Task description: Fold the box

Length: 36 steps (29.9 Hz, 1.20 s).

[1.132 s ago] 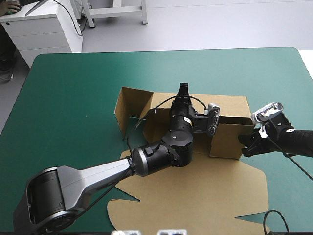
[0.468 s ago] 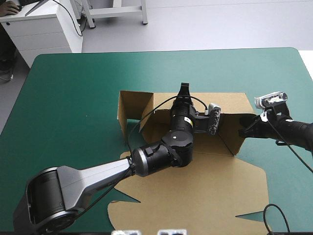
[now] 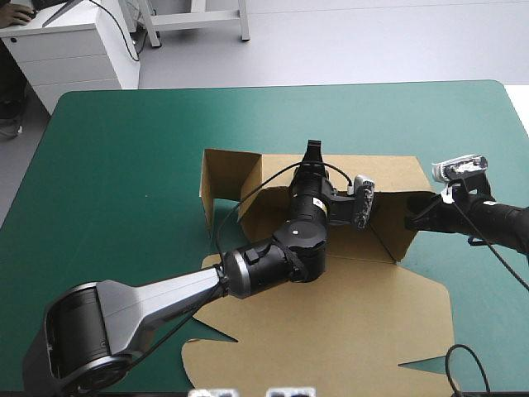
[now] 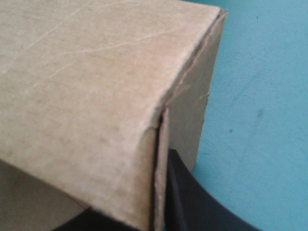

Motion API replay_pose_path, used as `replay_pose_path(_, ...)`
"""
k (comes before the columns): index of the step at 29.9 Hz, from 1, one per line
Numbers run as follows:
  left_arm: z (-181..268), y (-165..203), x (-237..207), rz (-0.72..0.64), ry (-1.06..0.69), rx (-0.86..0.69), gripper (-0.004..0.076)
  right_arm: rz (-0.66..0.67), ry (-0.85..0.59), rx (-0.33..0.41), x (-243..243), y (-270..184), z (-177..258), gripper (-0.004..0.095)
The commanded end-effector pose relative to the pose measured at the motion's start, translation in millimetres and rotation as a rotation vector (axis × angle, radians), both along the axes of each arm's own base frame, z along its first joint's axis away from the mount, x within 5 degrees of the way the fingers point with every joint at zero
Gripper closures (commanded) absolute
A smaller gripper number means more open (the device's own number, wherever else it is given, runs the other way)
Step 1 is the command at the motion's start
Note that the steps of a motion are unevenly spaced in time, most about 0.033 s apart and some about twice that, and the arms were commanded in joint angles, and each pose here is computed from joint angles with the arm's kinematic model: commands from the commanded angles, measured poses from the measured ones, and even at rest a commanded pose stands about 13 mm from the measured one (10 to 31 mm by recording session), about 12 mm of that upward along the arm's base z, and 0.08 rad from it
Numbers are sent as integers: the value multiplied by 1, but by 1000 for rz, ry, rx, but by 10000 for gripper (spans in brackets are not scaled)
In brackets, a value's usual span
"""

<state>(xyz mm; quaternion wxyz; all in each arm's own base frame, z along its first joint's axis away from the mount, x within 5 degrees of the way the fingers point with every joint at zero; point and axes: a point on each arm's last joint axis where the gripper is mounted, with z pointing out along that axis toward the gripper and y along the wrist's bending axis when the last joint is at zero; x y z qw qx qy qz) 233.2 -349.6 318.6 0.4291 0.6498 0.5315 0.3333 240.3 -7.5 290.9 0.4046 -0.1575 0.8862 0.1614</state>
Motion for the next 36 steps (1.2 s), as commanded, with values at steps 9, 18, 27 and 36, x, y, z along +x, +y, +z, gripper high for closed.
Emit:
replay_pose_path(9,32,7,-9,0,-27,-136,368,-70,-24,-39,3,-5,8,907)
replay_pose_path(18,60,6,-44,-73,-49,-202,368,-104,-38,-105,11,8,17,907)
replay_pose_path(27,102,23,-86,-129,-62,-328,381,-131,-37,-129,13,5,28,907)
replay_pose_path(36,154,76,-93,-103,-98,-522,726,-130,12,-65,10,9,27,907)
